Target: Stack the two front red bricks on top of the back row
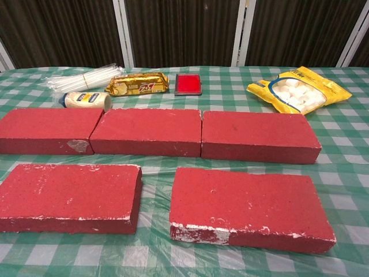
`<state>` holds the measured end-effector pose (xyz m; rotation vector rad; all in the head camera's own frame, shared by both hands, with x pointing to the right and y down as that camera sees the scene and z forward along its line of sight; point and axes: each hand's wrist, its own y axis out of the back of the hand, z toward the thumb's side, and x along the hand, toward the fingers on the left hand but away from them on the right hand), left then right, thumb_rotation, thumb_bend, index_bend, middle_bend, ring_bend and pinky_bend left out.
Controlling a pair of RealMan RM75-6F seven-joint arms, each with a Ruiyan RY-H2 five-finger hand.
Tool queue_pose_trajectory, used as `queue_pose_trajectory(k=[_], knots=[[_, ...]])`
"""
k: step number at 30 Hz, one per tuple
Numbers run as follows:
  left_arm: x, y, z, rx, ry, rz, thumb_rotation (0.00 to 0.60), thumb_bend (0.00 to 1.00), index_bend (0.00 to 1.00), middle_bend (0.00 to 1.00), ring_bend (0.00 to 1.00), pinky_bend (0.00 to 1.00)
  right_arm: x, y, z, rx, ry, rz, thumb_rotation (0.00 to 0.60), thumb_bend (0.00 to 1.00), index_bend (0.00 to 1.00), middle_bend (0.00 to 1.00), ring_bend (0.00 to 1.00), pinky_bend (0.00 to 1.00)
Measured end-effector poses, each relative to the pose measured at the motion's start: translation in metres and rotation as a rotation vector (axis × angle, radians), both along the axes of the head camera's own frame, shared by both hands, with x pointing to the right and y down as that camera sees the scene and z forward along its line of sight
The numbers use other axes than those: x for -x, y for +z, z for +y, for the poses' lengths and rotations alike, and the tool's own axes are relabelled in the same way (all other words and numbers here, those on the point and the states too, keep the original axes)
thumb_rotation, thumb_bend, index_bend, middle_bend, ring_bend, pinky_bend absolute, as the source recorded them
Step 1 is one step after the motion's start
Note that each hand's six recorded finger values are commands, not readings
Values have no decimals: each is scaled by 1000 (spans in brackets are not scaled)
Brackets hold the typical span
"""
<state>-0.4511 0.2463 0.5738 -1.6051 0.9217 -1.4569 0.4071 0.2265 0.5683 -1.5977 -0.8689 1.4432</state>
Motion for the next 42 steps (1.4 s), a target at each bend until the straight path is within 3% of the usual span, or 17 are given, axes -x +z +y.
queue_pose_trajectory(k=[4, 8, 12, 18, 21, 29, 36, 42], knots=[[-6, 2, 3, 26, 15, 15, 600, 418, 0, 0, 0, 6, -1, -2, 2, -3, -2, -3, 600, 135, 0, 0, 0, 0], [-21, 5, 6, 71, 62, 102, 600, 406, 0, 0, 0, 10, -3, -6, 4, -5, 1, -6, 600, 135, 0, 0, 0, 0], [-51, 12, 14, 177, 175, 208, 600, 362, 0, 0, 0, 11, -3, -11, 7, -9, -3, -22, 600, 135, 0, 0, 0, 0], [-95, 25, 24, 375, 284, 282, 600, 336, 0, 0, 0, 2, 1, -15, 14, 2, -35, -50, 600, 135, 0, 0, 0, 0], [-120, 26, 27, 439, 331, 317, 600, 329, 0, 0, 0, 0, 1, -17, 16, 9, -42, -62, 600, 136, 0, 0, 0, 0], [-151, 35, 29, 480, 397, 299, 600, 325, 0, 0, 0, 0, 4, -18, 18, 26, -58, -78, 600, 135, 0, 0, 0, 0], [-166, 51, 20, 443, 413, 242, 600, 324, 0, 0, 0, 0, 5, -17, 19, 39, -66, -86, 600, 135, 0, 0, 0, 0], [-175, 62, 20, 464, 409, 216, 600, 319, 0, 0, 0, 0, 3, -18, 18, 33, -57, -89, 600, 135, 0, 0, 0, 0]])
